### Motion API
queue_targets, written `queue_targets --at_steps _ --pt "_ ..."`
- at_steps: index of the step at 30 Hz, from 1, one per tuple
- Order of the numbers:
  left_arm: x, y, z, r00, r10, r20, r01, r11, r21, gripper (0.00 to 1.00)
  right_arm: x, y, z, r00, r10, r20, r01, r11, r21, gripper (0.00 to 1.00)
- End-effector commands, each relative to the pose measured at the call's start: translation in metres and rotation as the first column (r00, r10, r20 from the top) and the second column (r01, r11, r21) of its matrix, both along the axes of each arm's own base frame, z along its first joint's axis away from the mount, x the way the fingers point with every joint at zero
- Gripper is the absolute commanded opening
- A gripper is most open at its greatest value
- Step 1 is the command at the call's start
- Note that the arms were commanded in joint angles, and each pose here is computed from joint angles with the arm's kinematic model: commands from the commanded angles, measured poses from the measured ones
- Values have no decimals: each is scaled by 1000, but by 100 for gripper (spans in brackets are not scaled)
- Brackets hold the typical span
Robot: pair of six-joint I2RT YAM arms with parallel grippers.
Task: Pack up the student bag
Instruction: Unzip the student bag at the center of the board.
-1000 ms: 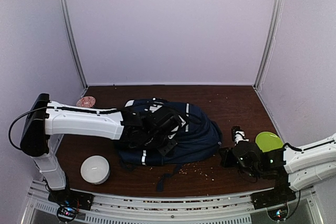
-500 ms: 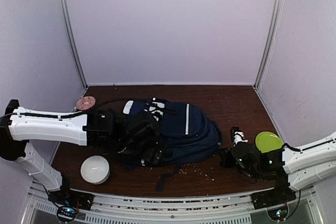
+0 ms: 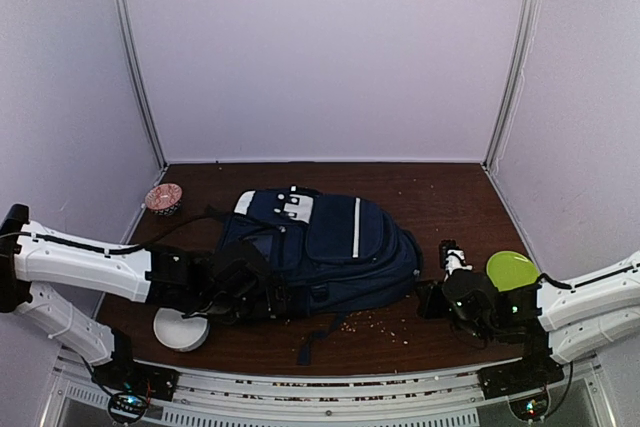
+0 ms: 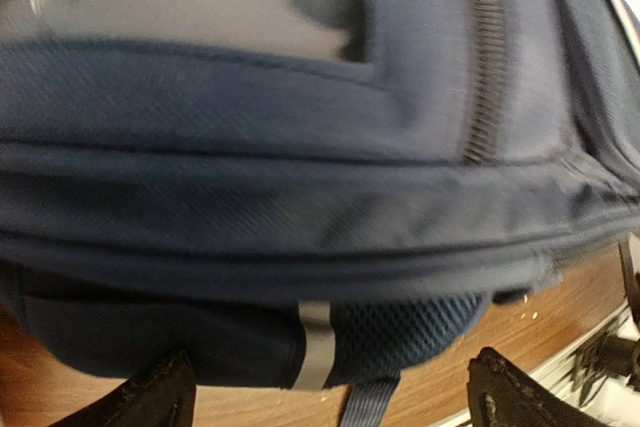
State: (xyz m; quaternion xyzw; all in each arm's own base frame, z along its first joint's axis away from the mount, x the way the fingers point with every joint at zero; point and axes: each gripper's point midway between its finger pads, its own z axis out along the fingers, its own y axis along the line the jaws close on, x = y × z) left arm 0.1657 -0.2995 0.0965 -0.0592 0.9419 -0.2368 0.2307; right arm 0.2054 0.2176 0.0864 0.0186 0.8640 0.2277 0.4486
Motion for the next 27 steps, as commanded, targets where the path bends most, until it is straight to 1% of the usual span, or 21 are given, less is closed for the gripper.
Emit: queue_targets --at_steps 1,4,8,12,14,15,16,17,21,23,25,27 --pt "9 -21 -9 996 59 -74 -68 988 -139 96 1 3 5 1000 5 25 -5 1000 20 0" --pt "22 -19 -19 996 63 -70 -71 989 -127 88 0 5 6 1000 19 23 -20 999 27 0" --pt "49 -14 -21 998 57 -42 -61 993 -103 70 -5 9 4 999 51 8 -51 998 25 0" --pt "72 -6 -21 998 57 -22 -59 994 -94 41 -12 15 0 997 73 -12 -72 997 30 0" --pt "84 -3 -21 999 36 0 -36 997 -70 26 -12 18 -1 997 78 -16 -77 996 40 0" --pt "90 -3 -21 1000 24 5 -23 998 -62 18 -13 20 -1 997 80 -17 -79 996 40 0" --pt "97 -3 -23 1000 16 7 -15 999 -47 6 -13 22 -1 997 81 -18 -81 996 41 0" --pt "104 -1 -22 1000 11 10 -11 999 -35 0 -13 24 -2 996 85 -20 -84 996 39 0" --pt "129 -2 -19 999 -27 45 26 999 21 0 -12 38 3 994 109 -22 -108 994 27 0" --pt "142 -2 -14 996 -65 67 58 994 90 0 -12 47 6 992 121 -21 -120 993 22 0" --pt "158 1 -9 990 -106 95 87 979 183 0 -12 54 7 992 126 -21 -126 992 8 0" --pt "175 -3 -2 981 -154 122 123 965 233 0 -11 60 9 992 128 -19 -128 992 1 0"
